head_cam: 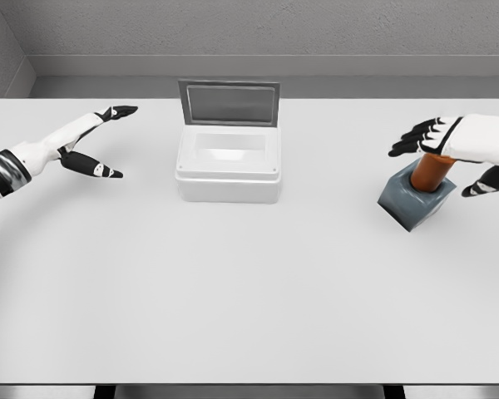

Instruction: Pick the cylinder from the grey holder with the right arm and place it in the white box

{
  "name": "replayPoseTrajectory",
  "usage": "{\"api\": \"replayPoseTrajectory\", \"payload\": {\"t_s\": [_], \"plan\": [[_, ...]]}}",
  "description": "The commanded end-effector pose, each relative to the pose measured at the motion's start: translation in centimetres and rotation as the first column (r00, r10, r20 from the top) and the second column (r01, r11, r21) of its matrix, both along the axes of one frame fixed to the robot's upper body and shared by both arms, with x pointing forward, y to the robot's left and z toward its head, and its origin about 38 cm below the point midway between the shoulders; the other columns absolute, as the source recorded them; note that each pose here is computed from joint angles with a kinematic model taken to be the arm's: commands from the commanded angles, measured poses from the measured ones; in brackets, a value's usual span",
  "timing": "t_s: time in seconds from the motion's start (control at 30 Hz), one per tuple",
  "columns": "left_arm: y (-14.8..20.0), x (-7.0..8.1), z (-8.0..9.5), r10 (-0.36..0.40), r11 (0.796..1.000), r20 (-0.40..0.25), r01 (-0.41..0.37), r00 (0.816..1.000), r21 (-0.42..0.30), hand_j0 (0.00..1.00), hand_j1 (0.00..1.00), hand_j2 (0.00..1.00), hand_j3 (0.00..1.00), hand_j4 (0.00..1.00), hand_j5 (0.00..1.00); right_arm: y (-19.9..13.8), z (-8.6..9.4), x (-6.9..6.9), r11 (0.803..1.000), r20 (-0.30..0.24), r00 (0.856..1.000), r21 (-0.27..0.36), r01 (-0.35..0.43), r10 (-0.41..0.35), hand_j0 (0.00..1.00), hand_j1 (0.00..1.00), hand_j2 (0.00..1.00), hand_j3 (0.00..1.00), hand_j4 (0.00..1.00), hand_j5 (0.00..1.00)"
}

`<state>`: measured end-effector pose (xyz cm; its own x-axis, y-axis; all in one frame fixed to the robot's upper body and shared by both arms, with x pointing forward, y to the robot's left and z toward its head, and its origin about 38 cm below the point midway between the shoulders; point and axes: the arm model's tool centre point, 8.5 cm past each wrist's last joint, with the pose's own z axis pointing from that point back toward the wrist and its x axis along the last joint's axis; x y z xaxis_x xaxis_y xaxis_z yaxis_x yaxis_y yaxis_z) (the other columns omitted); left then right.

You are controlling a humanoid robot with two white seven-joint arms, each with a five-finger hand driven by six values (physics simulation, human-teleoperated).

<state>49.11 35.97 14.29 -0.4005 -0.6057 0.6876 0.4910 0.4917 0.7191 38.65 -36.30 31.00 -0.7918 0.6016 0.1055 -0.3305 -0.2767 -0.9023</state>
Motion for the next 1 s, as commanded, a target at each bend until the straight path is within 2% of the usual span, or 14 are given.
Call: {"api": "replayPoseTrajectory", "payload": {"t_s": [0.0,0.07,0.17,0.33,0.43,0.67,0.97], "plan": [[0.1,0.0,0.1,0.003,1.000,0.001,-0.003,1.000,-0.008,1.00,1.00,1.00,1.00,1.00,1.00,0.4,0.0,0.1,1.000,-0.011,1.000,-0.002,-0.008,0.008,1.00,1.00,1.00,1.00,1.00,1.00],[0.1,0.1,0.2,0.003,1.000,0.002,-0.003,1.000,-0.008,1.00,1.00,1.00,1.00,1.00,1.00,0.8,0.4,0.4,1.000,-0.001,1.000,-0.003,-0.018,0.018,1.00,1.00,1.00,1.00,1.00,1.00],[0.1,0.1,0.2,0.003,1.000,0.002,-0.003,1.000,-0.008,1.00,1.00,1.00,1.00,1.00,1.00,1.6,-0.8,0.8,0.999,-0.042,0.998,-0.024,-0.039,0.038,1.00,1.00,1.00,1.00,1.00,1.00],[0.1,0.1,0.2,0.003,1.000,0.002,-0.003,1.000,-0.008,1.00,1.00,1.00,1.00,1.00,1.00,1.7,-0.9,0.9,0.999,-0.048,0.998,-0.028,-0.041,0.040,1.00,1.00,1.00,1.00,1.00,1.00],[0.1,0.0,0.1,0.003,1.000,0.001,-0.003,1.000,-0.008,1.00,1.00,1.00,1.00,1.00,1.00,1.2,-0.4,1.7,0.999,-0.033,0.999,-0.027,-0.020,0.019,1.00,1.00,1.00,1.00,1.00,1.00],[0.0,0.0,0.0,0.001,1.000,0.000,-0.001,1.000,-0.009,1.00,1.00,1.00,1.00,1.00,1.00,0.4,-0.1,2.3,1.000,-0.021,1.000,-0.030,0.010,-0.011,1.00,1.00,1.00,1.00,1.00,1.00],[0.0,0.0,0.0,0.001,1.000,0.000,-0.001,1.000,-0.009,1.00,1.00,1.00,1.00,1.00,1.00,0.1,-1.0,3.5,0.999,-0.043,0.999,-0.044,0.032,-0.034,1.00,1.00,1.00,1.00,1.00,1.00]]}}
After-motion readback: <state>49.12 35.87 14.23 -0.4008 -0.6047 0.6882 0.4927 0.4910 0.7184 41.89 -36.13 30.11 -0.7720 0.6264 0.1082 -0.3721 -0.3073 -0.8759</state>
